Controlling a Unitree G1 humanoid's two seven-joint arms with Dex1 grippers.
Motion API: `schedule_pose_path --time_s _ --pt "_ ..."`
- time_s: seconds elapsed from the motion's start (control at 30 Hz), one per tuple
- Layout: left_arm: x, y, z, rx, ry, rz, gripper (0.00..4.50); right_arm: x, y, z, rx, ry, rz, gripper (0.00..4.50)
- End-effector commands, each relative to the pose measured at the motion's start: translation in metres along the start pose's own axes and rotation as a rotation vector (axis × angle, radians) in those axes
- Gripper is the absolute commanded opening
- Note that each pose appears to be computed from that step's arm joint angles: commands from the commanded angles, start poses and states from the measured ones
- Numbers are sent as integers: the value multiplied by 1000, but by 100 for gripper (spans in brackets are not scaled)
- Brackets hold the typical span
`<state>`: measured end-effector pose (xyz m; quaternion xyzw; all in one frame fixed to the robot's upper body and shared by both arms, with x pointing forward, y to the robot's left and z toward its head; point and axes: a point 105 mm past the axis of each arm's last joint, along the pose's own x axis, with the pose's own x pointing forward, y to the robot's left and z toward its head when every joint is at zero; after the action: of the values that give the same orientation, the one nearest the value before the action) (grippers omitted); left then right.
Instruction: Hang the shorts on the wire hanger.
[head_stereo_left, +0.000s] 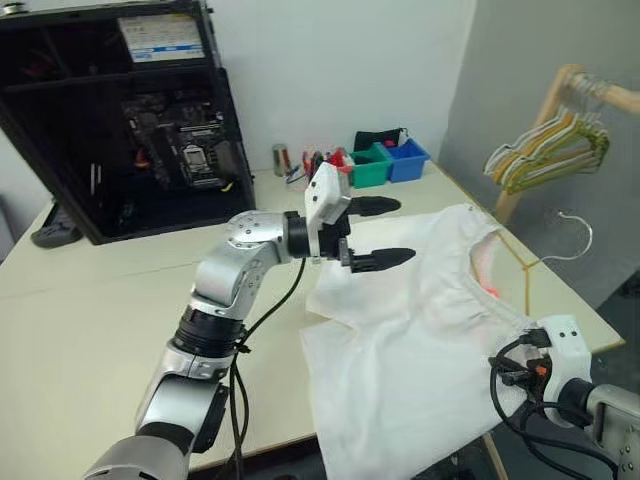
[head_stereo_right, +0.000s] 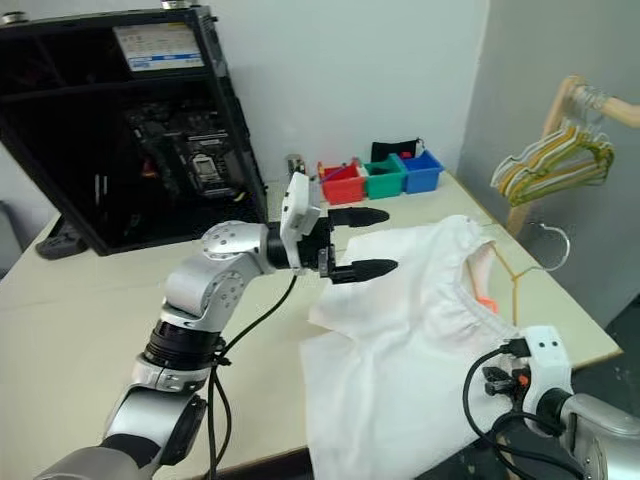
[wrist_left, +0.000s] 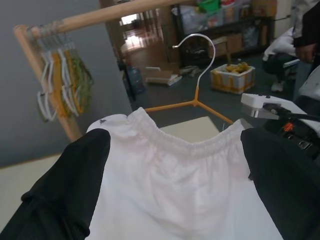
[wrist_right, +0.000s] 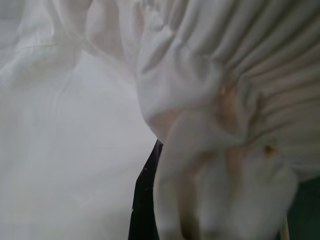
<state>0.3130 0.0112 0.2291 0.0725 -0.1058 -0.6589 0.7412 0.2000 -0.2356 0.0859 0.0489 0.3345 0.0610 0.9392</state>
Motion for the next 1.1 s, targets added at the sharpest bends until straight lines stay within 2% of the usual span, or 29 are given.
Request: schedule_pose_path --time_s 0.03,0.17,0.3,0.53,0.67,0.83,1.1 --pt "13 3 6 29 -41 11 447 -13 -37 28 57 -131 -250 0" --pt "26 8 10 29 -79 28 447 -18 -63 64 150 -266 -404 0" --pt "34 6 10 40 -88 10 447 -21 -71 86 169 -320 -461 0" --pt "39 5 15 47 -108 -5 447 -17 -75 95 157 -305 -486 0" --pt "41 5 16 47 -112 -3 447 -26 -99 105 168 -288 -579 0" --pt "45 3 16 51 -114 -5 447 -30 -119 115 243 -277 -634 0" --pt "47 3 16 54 -111 -4 447 -25 -136 119 377 -255 -628 0"
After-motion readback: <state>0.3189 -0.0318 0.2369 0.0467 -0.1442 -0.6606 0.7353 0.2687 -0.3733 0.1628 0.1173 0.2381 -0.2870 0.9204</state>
